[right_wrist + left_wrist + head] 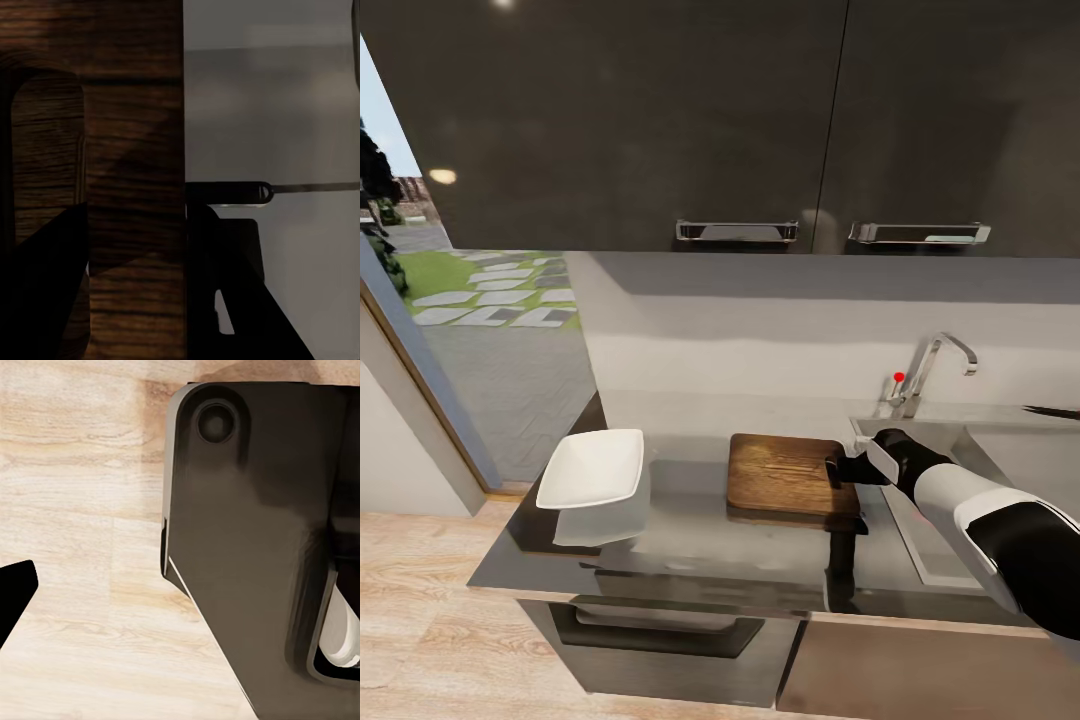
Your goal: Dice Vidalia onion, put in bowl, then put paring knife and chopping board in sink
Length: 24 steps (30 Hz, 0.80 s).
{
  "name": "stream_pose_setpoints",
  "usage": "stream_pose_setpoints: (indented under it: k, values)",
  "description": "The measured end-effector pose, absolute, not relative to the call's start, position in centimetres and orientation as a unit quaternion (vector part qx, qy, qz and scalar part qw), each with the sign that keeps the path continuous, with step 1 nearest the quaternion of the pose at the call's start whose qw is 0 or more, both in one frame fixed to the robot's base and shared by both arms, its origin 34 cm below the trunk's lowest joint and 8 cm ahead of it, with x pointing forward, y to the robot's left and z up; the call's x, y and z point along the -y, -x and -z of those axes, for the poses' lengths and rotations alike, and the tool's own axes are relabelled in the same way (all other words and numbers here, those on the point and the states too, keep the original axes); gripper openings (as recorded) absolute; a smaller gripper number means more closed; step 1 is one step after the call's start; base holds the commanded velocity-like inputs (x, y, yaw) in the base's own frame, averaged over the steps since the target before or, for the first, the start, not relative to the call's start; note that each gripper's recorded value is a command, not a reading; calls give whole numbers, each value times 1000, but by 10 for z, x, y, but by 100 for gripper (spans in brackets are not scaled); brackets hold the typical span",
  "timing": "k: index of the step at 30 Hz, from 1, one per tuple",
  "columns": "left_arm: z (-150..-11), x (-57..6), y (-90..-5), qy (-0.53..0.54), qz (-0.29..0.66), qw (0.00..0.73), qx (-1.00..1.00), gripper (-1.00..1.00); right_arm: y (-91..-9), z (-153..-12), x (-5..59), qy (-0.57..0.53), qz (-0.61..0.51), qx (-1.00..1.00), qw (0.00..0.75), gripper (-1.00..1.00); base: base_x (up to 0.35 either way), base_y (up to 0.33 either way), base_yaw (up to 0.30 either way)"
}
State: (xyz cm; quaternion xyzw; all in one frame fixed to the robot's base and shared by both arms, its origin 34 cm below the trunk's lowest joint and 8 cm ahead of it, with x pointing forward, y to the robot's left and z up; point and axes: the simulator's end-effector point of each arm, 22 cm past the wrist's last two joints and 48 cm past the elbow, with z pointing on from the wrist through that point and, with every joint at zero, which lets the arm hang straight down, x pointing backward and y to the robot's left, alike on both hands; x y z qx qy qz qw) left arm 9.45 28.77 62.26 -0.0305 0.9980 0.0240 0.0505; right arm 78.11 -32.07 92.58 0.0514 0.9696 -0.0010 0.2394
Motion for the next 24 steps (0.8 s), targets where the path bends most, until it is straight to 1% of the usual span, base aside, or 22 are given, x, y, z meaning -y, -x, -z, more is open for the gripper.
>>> stream_pose_setpoints:
  k: [12, 24]
  values:
    - [-623, -288, -95, 31, -24, 51, -998, 100, -781, -926, 323, -52, 3, -970, 240, -100, 0, 0, 0]
    - [-623, -289, -94, 32, -26, 50, -998, 100, -780, -926, 335, -33, 28, -970, 238, -100, 0, 0, 0]
